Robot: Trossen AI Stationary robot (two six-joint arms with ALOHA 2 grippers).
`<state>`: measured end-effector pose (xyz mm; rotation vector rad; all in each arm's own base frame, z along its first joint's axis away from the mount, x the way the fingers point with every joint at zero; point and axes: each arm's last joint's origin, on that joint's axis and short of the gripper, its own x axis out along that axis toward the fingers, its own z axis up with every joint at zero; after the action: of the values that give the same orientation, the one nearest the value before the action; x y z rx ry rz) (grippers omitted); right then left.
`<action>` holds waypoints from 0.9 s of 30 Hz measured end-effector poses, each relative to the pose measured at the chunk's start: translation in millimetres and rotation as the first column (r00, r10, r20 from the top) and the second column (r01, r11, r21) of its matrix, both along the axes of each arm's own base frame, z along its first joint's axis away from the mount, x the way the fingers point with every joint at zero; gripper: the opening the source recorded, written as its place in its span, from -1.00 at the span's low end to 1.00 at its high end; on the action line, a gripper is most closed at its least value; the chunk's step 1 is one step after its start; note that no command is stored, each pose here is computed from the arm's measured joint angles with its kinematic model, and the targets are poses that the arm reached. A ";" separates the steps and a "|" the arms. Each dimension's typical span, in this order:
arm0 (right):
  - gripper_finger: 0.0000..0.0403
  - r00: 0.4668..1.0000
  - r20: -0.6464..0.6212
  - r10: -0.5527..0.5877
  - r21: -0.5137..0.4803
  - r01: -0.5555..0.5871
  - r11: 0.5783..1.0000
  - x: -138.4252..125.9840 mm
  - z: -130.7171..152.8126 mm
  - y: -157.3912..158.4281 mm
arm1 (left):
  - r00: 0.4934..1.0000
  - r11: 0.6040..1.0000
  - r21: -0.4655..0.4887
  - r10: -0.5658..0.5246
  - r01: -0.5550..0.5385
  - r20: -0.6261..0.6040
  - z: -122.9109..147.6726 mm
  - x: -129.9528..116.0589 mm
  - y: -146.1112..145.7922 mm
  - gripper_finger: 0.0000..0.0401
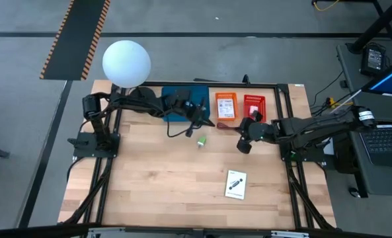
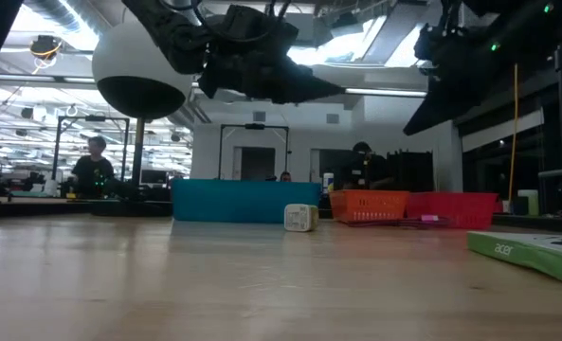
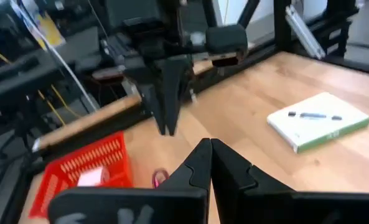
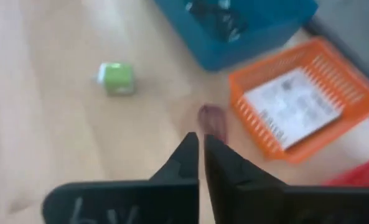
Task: Pick and place items into bin
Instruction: Put the white card reader box into the orange bin
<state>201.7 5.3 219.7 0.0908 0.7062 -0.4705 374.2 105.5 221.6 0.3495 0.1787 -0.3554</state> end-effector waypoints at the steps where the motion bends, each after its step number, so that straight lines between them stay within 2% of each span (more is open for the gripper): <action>1: -0.97 1.000 -0.014 -0.001 0.023 0.001 1.000 -0.2 2.0 3.4 | 1.000 1.000 -0.003 -0.002 0.002 0.005 -0.7 -0.4 -1.8 -0.99; 5: -0.98 0.998 -0.062 0.012 0.069 -0.007 0.998 0.2 3.6 17.2 | 0.998 0.998 -0.065 -0.007 0.002 -0.063 -15.5 -4.9 -9.8 -0.98; 11: -1.00 0.995 -0.099 0.025 0.099 -0.015 0.995 6.0 1.5 31.1 | 0.998 0.992 -0.126 -0.036 0.030 -0.048 -25.9 -7.4 -32.4 -0.98; 18: -1.00 0.991 -0.130 0.030 0.135 -0.012 0.991 15.6 -6.7 49.3 | 0.988 0.985 -0.120 -0.137 0.127 -0.075 -31.1 -3.6 -75.7 -0.98; 23: -1.00 0.986 -0.165 0.035 0.168 -0.007 0.986 20.9 -12.8 69.7 | 0.988 0.995 -0.097 -0.046 0.032 -0.148 -37.0 -2.8 -91.2 -0.98; 27: -1.00 0.969 -0.246 0.012 0.183 0.034 0.982 19.0 -11.7 88.9 | 0.981 0.993 -0.108 -0.060 0.041 -0.183 -46.5 -0.8 -99.4 -0.98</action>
<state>220.7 94.2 207.9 0.2155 0.9942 -0.4294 373.4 6.1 175.1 0.2183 0.3337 -0.4464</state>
